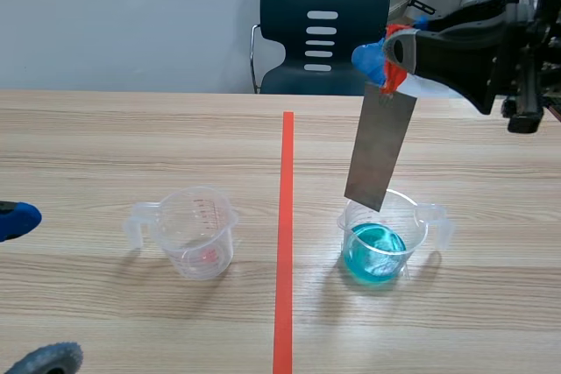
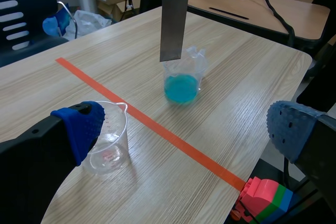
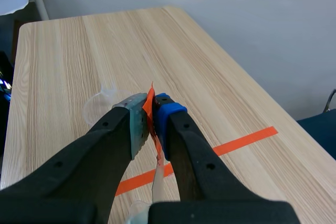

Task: Do the redox reaction experiment

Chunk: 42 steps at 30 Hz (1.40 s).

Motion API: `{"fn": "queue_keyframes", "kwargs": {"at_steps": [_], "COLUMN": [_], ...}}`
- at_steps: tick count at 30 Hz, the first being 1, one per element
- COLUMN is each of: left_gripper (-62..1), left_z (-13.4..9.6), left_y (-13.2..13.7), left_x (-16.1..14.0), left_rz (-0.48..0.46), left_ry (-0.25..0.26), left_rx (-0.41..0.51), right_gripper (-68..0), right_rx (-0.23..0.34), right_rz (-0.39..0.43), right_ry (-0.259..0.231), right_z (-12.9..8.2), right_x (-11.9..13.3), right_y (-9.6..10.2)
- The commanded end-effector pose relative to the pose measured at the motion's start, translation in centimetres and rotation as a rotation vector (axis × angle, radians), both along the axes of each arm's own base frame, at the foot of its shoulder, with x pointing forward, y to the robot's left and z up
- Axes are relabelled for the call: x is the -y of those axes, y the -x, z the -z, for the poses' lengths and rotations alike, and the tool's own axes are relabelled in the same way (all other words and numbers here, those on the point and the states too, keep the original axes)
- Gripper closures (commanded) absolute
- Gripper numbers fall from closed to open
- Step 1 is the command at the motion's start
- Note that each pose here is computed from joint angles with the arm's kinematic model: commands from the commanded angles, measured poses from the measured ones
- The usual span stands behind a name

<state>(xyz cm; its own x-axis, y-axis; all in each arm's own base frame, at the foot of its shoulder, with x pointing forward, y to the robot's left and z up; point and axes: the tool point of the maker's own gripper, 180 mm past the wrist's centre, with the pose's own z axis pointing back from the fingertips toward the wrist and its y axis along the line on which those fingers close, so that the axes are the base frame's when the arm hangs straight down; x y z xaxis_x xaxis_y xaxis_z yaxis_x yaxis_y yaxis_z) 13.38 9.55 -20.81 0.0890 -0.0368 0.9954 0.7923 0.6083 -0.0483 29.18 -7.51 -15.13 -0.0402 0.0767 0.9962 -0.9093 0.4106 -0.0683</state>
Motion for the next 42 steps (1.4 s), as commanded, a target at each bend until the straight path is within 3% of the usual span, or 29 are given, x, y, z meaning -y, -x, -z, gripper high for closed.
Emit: {"fn": "queue_keyframes", "kwargs": {"at_steps": [1, 20, 35, 42], "left_gripper": [-62.3, -62.3, -62.3, -62.3], "left_z": [-1.0, -0.9, -0.9, -0.9], "left_y": [0.0, 0.0, 0.0, 0.0], "left_x": [0.5, 0.5, 0.5, 0.5], "left_rz": [0.000, 0.000, 0.000, 0.000], "left_ry": [0.041, 0.040, 0.040, 0.040], "left_rx": [0.016, 0.016, 0.016, 0.016], "right_gripper": [-0.8, -0.8, -0.8, -0.8], "right_rx": [0.042, 0.119, 0.073, 0.073], "right_rz": [-0.005, -0.024, 0.016, 0.024], "right_ry": [-0.026, -0.034, 0.108, 0.115], "right_z": [-2.0, -6.0, -4.2, -4.2], "right_x": [0.4, 2.7, 4.5, 4.8], "right_y": [0.2, 2.8, 2.7, 2.6]}}
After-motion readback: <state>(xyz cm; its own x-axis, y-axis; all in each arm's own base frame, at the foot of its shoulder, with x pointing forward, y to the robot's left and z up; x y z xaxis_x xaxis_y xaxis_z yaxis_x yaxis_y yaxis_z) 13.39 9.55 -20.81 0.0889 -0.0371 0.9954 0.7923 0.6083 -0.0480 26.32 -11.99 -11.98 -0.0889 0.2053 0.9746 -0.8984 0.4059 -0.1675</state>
